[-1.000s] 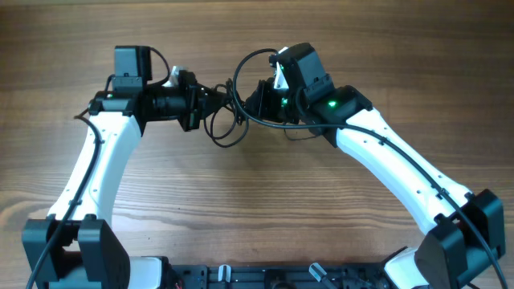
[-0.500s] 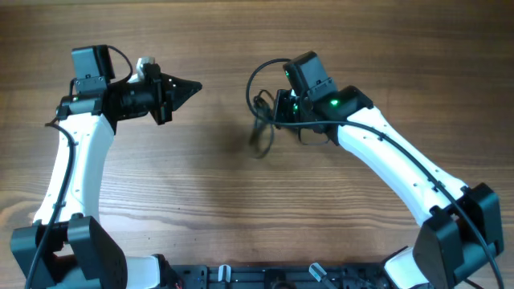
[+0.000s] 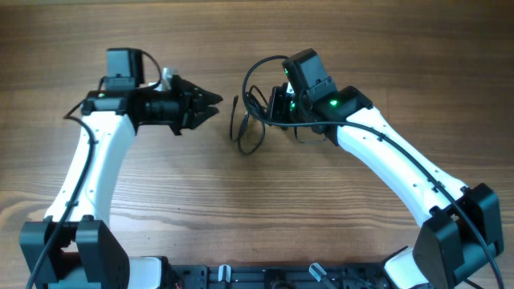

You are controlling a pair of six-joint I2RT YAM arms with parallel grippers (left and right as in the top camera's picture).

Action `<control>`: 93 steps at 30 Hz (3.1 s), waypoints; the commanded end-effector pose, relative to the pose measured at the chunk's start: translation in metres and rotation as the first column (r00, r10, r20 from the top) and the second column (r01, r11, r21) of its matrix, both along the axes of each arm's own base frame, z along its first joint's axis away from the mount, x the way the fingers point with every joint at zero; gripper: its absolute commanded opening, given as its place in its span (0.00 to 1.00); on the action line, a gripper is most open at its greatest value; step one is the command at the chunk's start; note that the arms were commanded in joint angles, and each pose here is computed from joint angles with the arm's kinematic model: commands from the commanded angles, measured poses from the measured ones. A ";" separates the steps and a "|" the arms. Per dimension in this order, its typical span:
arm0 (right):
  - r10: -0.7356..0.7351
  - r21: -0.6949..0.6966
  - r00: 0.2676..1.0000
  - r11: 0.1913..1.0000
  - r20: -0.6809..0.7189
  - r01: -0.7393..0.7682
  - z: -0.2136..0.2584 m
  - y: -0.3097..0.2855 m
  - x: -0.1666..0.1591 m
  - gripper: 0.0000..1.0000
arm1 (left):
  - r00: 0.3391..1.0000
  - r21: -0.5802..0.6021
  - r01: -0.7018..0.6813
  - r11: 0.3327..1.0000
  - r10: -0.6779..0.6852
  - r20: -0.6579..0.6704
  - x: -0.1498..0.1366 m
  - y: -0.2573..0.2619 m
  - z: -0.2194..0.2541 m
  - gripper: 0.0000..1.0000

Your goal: Untangle cables

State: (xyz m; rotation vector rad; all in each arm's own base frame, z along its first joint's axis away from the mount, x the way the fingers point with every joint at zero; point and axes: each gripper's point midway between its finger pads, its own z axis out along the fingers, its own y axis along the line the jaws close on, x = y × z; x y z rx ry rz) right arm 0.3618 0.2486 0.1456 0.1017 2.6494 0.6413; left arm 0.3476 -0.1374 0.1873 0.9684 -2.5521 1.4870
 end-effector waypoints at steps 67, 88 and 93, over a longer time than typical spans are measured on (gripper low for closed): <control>0.202 0.105 0.979 0.974 0.011 -0.202 0.015 0.028 -0.019 0.04 | 0.999 0.322 0.044 0.946 -0.040 -0.020 -0.022 -0.048 -0.033 0.33; 0.183 0.115 0.983 0.977 0.000 -0.182 0.015 0.028 -0.018 0.04 | 0.996 0.314 0.081 0.946 -0.090 0.012 -0.026 -0.066 -0.029 0.27; 0.184 0.115 0.983 0.976 0.001 -0.183 0.015 0.028 -0.018 0.04 | 0.997 0.303 0.061 0.951 -0.072 0.025 -0.021 -0.066 -0.027 0.29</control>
